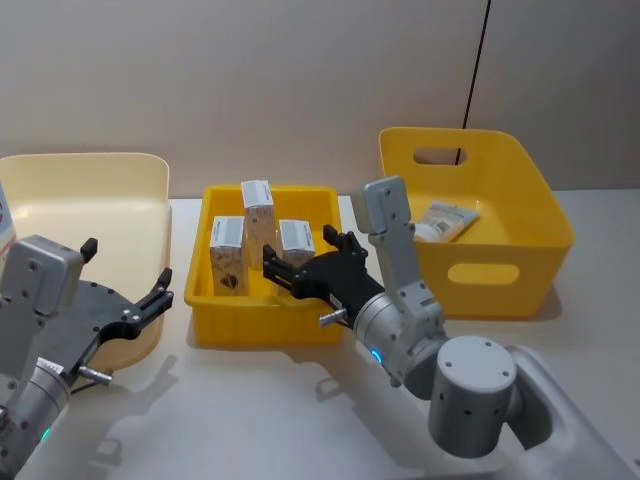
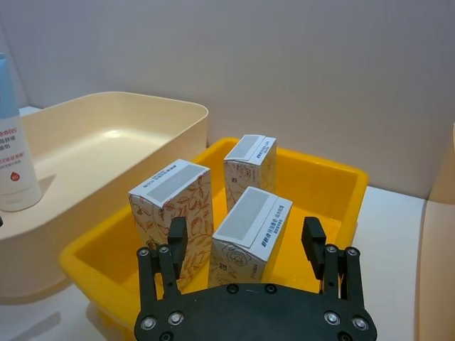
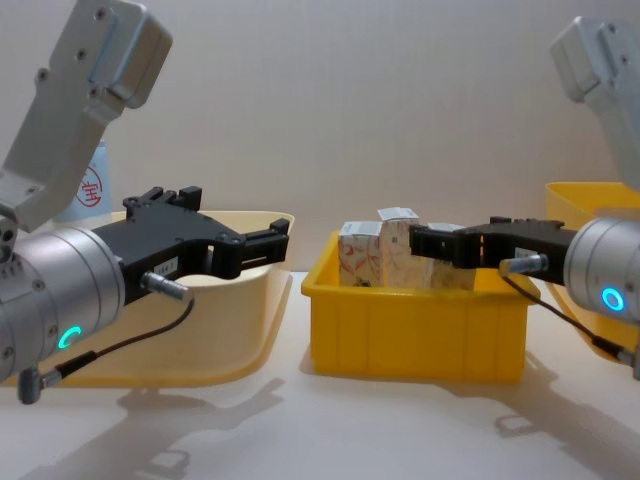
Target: Bimanual collaborative sorting of washing and personal care products
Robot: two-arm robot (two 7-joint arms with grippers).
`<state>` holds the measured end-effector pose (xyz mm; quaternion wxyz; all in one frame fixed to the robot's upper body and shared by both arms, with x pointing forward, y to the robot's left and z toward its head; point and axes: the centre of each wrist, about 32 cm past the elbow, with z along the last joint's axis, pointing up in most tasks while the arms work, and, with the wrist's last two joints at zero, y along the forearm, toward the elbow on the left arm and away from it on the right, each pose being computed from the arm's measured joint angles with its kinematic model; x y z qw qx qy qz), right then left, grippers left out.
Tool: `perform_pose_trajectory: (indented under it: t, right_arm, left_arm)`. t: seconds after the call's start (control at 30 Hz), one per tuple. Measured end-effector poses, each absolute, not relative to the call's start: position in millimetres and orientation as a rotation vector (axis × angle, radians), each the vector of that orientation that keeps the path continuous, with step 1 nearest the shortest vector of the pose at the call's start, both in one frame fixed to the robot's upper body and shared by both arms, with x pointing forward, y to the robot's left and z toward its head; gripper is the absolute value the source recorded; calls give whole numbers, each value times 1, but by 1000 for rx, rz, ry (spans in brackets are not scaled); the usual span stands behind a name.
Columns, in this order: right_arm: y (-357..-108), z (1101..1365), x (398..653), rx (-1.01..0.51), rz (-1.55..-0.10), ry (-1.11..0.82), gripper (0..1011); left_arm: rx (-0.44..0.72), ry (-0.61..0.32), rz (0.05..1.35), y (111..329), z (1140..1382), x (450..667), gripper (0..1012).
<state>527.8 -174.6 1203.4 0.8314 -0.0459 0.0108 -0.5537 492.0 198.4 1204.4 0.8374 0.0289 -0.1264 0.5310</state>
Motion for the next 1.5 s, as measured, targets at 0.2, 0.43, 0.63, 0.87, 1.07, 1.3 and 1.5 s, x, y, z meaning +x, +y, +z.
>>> perform_pose_trajectory:
  t: [0.2, 0.43, 0.63, 0.87, 1.07, 1.3, 1.5]
  right_arm:
    - [-169, 1202, 530, -100, -1188, 32, 1001]
    - [-164, 1200, 533, -106, -1215, 40, 1001]
    - [-162, 1199, 534, -111, -1231, 44, 1001]
    - [-160, 1198, 536, -116, -1244, 46, 980]
    - [-159, 1197, 536, -118, -1250, 47, 861]
    - [-158, 1197, 537, -119, -1256, 48, 630]
    - [-158, 1197, 537, -119, -1257, 48, 480]
  left_arm:
    - [61, -268, 1124, 198, 1204, 492, 1000]
    - [61, -268, 1124, 198, 1204, 492, 1000]
    - [61, -268, 1124, 198, 1204, 492, 1000]
    - [61, -268, 1124, 198, 1204, 492, 1000]
    - [61, -268, 1124, 198, 1204, 492, 1000]
    - [61, -268, 1124, 198, 1204, 492, 1000]
    - [61, -268, 1124, 198, 1204, 492, 1000]
